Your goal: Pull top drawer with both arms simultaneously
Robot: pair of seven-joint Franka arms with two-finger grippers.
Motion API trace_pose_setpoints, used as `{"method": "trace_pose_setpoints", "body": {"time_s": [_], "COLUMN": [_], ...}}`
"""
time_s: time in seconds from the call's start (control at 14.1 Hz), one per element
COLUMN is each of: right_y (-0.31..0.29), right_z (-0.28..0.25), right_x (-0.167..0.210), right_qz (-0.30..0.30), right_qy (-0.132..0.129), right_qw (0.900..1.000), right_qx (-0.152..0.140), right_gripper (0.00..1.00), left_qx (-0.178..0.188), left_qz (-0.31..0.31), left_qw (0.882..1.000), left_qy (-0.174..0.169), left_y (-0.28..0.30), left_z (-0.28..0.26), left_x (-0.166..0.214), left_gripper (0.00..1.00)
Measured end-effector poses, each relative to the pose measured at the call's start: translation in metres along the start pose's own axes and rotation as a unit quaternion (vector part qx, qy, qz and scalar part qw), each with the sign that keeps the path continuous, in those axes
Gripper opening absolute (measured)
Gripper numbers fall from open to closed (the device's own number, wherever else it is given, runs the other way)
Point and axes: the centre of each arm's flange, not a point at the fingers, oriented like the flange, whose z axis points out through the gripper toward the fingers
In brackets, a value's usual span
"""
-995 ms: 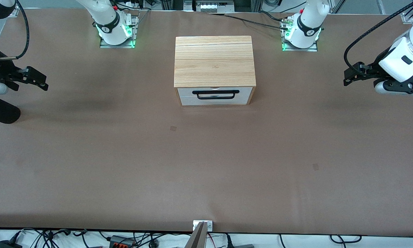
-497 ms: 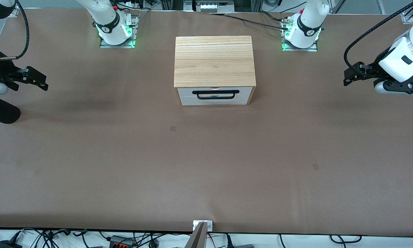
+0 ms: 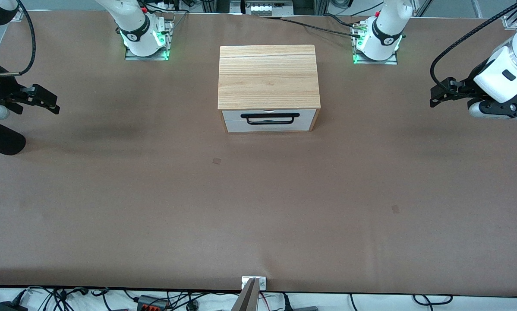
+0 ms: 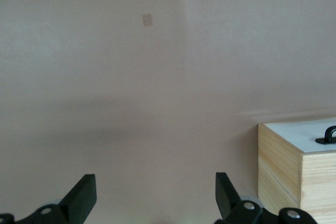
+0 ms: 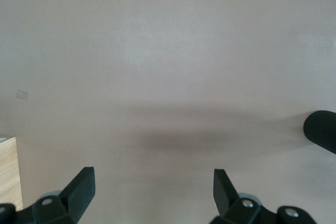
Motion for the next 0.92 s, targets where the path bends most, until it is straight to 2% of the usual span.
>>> {"method": "trace_pose_setpoints", "body": {"time_s": [0.21,0.43,0.64,0.85,0.92], "right_y": [0.000,-0.004,-0.009,-0.016,-0.019], "right_z": [0.010,0.032,0.050,0.075,0.079], "right_x": [0.004,0.013,0.019,0.025,0.027], "right_qz": [0.000,-0.003,-0.007,-0.012,-0.011], "right_qy": [-0.010,-0.029,-0.045,-0.072,-0.076], "right_qw": [1.000,1.000,0.999,0.997,0.997], "right_qx": [0.000,-0.001,-0.001,0.001,0.010], "right_gripper": [1.00,1.00,1.00,1.00,1.00], "left_qx": [-0.009,-0.047,-0.111,-0.179,-0.201], "left_qz": [0.002,0.008,0.020,0.032,0.034], "left_qw": [1.000,0.997,0.989,0.974,0.969], "left_qy": [-0.025,-0.055,-0.099,-0.132,-0.142], "left_y": [0.003,0.013,0.029,0.044,0.049], "left_z": [0.000,0.001,0.005,0.014,0.021], "left_x": [-0.007,-0.015,-0.024,-0.022,-0.018], "left_gripper": [1.00,1.00,1.00,1.00,1.00]}}
